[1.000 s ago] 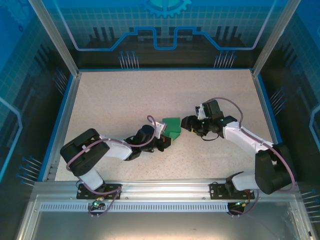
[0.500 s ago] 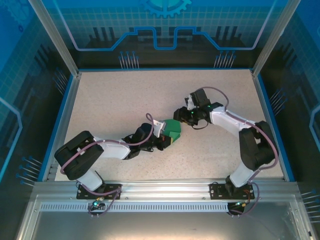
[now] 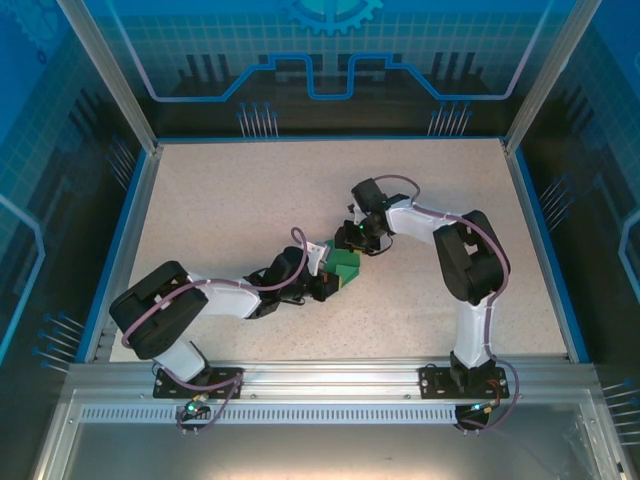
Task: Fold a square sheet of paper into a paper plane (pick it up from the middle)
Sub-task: Third fold the triangle at the center of the table.
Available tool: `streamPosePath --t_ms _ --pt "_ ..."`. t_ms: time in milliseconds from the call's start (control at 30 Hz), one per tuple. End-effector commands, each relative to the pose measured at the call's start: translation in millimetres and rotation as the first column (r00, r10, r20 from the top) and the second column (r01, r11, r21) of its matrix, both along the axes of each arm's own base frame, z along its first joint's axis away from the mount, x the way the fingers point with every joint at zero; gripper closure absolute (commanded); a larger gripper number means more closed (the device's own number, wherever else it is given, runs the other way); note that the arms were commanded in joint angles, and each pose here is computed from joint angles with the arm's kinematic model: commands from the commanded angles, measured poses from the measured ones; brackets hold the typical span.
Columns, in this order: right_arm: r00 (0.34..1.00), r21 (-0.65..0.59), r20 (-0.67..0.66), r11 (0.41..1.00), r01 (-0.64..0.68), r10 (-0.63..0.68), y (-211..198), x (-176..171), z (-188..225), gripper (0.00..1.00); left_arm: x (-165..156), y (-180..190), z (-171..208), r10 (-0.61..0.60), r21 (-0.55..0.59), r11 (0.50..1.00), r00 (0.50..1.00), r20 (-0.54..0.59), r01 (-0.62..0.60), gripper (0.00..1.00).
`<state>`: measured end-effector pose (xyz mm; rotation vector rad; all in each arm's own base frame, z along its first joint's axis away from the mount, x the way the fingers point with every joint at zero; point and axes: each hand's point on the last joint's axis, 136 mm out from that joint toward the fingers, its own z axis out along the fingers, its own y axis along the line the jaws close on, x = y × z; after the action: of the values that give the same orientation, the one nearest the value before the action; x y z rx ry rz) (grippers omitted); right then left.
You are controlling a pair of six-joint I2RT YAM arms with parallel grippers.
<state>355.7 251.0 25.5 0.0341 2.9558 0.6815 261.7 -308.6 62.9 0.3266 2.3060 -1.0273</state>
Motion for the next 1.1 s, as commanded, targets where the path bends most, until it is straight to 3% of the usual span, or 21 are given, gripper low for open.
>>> streamPosePath --t_ms 0,333,733,1067 --pt "0.999 -0.037 -0.02 0.999 -0.034 0.033 -2 -5 -4 0.57 10 4 -3 0.051 0.015 0.999 0.998 -0.025 -0.051 1.0" --pt "0.997 -0.053 -0.067 0.998 -0.029 0.026 -8 -11 -16 0.57 21 14 -16 0.128 0.046 0.991 0.988 -0.092 -0.124 1.0" --pt "0.997 0.027 -0.08 1.0 -0.012 0.014 0 -9 -8 0.57 6 1 -16 0.068 -0.046 0.996 0.979 -0.193 -0.078 0.96" --pt "0.996 0.039 -0.087 0.999 0.007 -0.003 -1 -7 -10 0.58 -10 -4 -27 0.077 -0.05 0.994 0.964 -0.253 -0.093 0.91"
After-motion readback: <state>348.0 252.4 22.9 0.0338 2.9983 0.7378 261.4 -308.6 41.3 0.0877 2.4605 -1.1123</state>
